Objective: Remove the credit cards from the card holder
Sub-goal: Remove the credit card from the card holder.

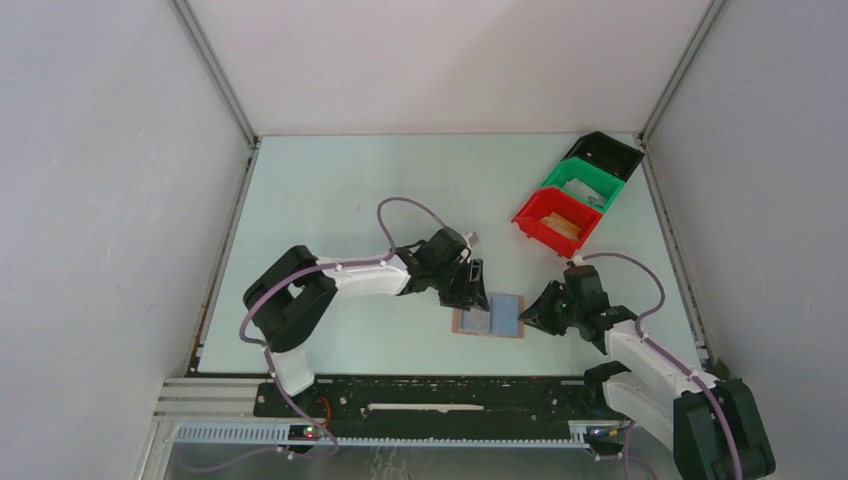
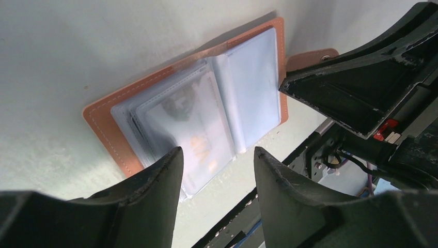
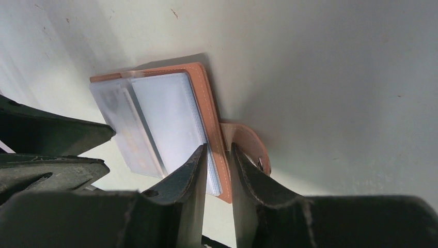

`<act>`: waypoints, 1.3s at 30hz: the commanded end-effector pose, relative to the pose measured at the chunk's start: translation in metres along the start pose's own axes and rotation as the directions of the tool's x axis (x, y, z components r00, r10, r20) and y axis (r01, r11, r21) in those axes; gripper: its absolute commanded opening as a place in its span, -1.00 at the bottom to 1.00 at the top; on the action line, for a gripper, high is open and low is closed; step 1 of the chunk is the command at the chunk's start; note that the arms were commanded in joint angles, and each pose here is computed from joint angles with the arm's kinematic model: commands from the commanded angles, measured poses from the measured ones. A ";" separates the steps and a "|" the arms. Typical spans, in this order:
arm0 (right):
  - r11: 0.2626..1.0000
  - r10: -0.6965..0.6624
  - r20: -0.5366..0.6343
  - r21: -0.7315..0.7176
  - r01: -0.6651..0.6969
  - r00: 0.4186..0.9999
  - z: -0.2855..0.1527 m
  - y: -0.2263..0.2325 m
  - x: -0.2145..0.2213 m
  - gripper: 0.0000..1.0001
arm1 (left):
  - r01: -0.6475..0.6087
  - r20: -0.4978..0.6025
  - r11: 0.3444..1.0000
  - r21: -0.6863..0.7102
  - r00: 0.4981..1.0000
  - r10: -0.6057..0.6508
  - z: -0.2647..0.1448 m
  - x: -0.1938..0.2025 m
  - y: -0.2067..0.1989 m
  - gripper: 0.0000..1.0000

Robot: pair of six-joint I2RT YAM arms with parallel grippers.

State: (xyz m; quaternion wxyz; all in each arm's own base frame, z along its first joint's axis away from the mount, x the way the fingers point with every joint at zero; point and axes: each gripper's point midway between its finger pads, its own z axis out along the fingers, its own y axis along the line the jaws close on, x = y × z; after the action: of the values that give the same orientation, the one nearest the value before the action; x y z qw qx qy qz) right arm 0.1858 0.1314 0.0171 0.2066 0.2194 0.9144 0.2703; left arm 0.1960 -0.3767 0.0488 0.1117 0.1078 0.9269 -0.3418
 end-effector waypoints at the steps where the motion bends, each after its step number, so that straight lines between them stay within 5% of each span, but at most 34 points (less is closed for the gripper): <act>1: 1.000 -0.020 0.022 0.010 0.020 1.000 0.003 -0.001 -0.006 -0.36 | -0.048 0.036 0.998 0.041 0.998 0.046 -0.001 -0.019 -0.020 0.16; 39: 1.000 -0.008 0.000 -0.003 0.008 1.000 0.009 -0.001 -0.003 -0.37 | -0.008 0.135 0.992 -0.127 0.991 0.026 -0.015 -0.023 0.015 0.17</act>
State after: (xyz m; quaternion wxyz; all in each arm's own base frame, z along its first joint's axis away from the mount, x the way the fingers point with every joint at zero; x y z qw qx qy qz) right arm 0.1928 0.1388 0.0176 0.2068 0.2124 0.9108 0.2875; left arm 0.2178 -0.3635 0.0484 0.1656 0.0908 0.9378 -0.2914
